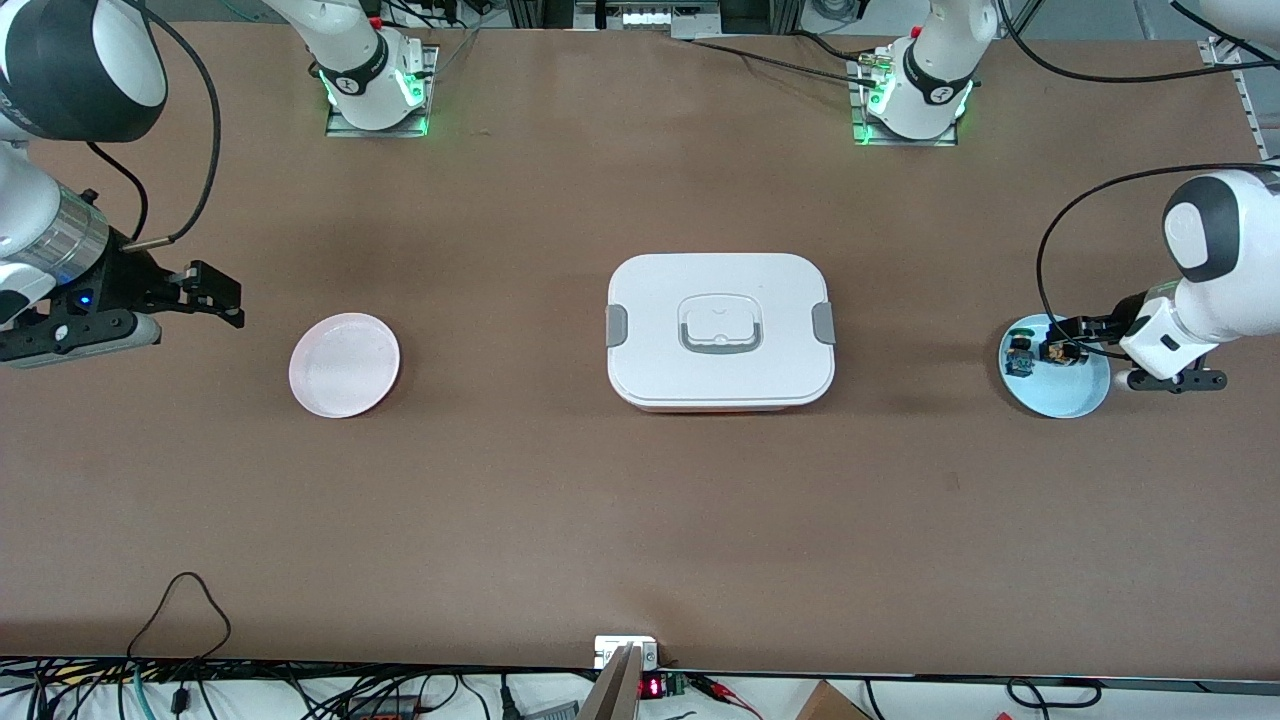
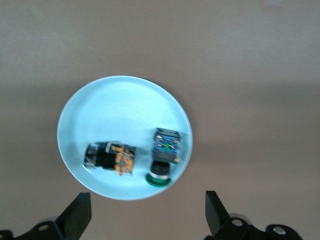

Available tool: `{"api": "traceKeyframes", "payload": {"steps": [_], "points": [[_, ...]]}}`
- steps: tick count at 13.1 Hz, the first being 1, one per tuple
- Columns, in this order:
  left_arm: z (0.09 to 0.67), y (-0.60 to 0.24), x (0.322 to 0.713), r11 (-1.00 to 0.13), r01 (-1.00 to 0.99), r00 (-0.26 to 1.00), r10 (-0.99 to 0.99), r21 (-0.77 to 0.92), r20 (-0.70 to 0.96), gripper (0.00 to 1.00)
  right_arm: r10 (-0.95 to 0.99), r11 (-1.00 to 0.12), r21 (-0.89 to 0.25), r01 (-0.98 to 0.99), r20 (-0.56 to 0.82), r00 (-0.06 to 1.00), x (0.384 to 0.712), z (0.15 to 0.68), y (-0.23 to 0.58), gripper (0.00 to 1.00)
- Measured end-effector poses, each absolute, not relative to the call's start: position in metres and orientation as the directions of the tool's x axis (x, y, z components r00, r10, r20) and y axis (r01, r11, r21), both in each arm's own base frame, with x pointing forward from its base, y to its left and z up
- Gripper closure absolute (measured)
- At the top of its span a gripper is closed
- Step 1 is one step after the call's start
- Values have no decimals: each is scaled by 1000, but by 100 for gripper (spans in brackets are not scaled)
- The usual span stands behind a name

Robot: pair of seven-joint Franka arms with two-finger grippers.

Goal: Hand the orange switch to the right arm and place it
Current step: 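Lower the left gripper and grasp the orange switch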

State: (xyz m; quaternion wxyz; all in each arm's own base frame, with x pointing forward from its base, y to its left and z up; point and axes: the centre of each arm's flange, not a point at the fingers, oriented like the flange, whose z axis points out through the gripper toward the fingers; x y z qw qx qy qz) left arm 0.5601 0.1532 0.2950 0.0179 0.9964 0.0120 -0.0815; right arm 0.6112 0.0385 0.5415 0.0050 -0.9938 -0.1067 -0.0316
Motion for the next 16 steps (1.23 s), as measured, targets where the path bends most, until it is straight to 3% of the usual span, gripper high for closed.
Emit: {"api": "traceKeyframes", "payload": {"steps": [16], "points": [[213, 181, 552, -999, -3, 990, -8, 35, -144, 0, 212, -977, -3, 213, 64, 975, 611, 541, 39, 0]]}}
